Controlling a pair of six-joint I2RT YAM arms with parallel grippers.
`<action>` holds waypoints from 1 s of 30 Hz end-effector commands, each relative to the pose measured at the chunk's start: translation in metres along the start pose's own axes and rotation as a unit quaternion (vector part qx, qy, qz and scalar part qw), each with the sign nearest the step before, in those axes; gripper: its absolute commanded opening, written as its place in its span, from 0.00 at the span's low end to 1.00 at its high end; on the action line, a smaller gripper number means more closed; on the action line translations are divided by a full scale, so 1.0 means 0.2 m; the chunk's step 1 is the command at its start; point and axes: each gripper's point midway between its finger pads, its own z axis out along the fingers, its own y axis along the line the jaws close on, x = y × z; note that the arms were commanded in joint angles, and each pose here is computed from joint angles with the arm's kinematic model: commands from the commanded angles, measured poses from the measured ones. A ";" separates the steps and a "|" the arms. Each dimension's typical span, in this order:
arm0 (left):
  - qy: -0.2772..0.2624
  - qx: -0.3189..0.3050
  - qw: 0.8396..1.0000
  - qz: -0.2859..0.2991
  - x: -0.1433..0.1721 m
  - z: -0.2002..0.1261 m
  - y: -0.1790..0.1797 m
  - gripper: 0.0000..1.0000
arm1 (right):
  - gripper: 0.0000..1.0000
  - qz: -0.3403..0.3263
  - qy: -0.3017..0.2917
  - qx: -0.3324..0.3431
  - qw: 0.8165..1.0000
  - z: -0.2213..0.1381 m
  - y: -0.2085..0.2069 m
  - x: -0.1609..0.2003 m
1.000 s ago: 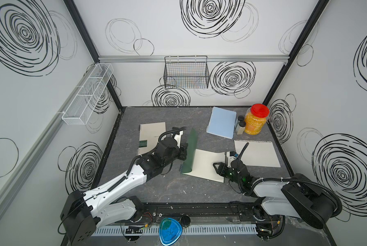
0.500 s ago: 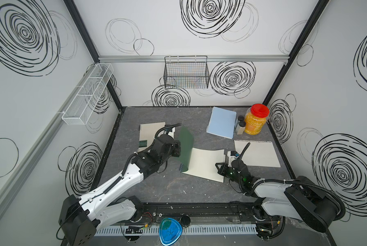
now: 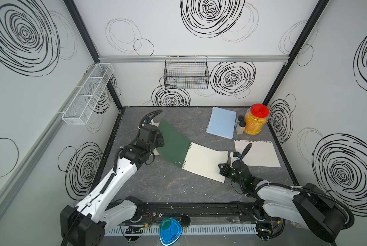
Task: Tear off pages from different notebooks
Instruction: Tear off the paper from the notebook.
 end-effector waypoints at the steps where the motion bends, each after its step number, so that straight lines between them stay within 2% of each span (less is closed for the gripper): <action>1: -0.015 -0.017 1.000 -0.017 -0.09 -0.01 0.05 0.00 | 0.00 -0.003 -0.001 0.040 0.999 -0.02 -0.11 0.02; 10: -0.026 -0.074 0.995 -0.055 -0.12 0.00 0.25 0.00 | 0.00 -0.002 -0.007 0.043 0.999 -0.04 -0.12 0.02; 18: -0.014 -0.099 0.992 -0.073 -0.04 0.08 0.36 0.00 | 0.00 -0.002 -0.011 0.050 0.999 -0.05 -0.13 0.01; 30: -0.019 -0.138 0.987 -0.087 -0.02 0.09 0.48 0.00 | 0.00 -0.004 0.000 0.075 0.997 -0.02 -0.18 0.03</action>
